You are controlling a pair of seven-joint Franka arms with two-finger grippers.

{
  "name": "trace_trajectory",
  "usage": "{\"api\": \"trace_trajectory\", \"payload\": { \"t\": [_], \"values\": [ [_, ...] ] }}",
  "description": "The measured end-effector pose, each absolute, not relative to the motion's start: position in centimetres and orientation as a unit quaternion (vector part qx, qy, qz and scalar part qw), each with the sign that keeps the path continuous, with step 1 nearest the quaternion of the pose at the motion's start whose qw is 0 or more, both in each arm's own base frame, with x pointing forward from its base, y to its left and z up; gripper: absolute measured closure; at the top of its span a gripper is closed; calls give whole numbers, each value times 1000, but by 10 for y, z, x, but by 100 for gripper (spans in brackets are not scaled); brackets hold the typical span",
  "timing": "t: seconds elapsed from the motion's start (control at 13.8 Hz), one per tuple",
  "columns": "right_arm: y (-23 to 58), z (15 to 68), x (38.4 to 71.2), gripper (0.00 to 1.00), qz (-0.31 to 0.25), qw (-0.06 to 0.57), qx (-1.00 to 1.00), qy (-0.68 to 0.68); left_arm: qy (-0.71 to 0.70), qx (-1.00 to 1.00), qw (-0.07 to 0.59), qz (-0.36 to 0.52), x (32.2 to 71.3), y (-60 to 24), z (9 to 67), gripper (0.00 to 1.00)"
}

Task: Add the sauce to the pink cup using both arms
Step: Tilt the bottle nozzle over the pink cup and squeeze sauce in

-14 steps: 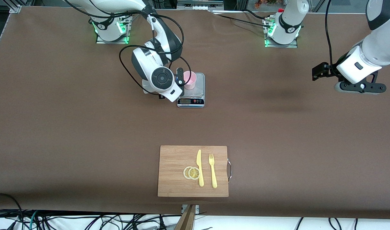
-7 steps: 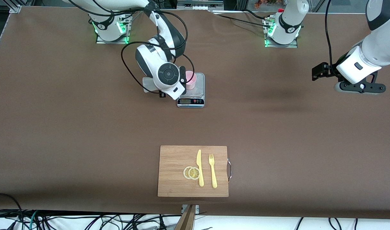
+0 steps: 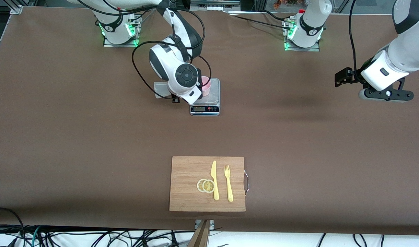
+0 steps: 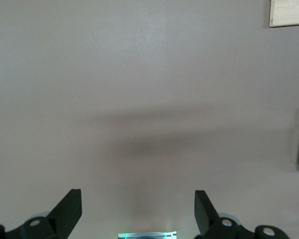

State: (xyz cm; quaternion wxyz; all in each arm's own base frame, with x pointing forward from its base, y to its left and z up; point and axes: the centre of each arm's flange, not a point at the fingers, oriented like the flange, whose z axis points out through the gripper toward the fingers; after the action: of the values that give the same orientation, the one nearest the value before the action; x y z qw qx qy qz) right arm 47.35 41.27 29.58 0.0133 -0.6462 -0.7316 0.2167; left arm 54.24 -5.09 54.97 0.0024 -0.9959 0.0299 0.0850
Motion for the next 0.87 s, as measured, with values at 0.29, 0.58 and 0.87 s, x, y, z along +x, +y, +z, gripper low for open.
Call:
{"api": "trace_trajectory", "payload": {
  "t": [0.29,0.58,0.87],
  "values": [
    [412,297,474,73,222,-2,-640,-736,30,-996,2,85,542,-51,550,0],
    [422,300,472,73,224,-10,-633,-741,30,-996,2,86,543,-51,549,0],
    [423,298,472,73,226,-11,-632,-741,30,-996,-1,87,542,-52,549,0]
  ]
}}
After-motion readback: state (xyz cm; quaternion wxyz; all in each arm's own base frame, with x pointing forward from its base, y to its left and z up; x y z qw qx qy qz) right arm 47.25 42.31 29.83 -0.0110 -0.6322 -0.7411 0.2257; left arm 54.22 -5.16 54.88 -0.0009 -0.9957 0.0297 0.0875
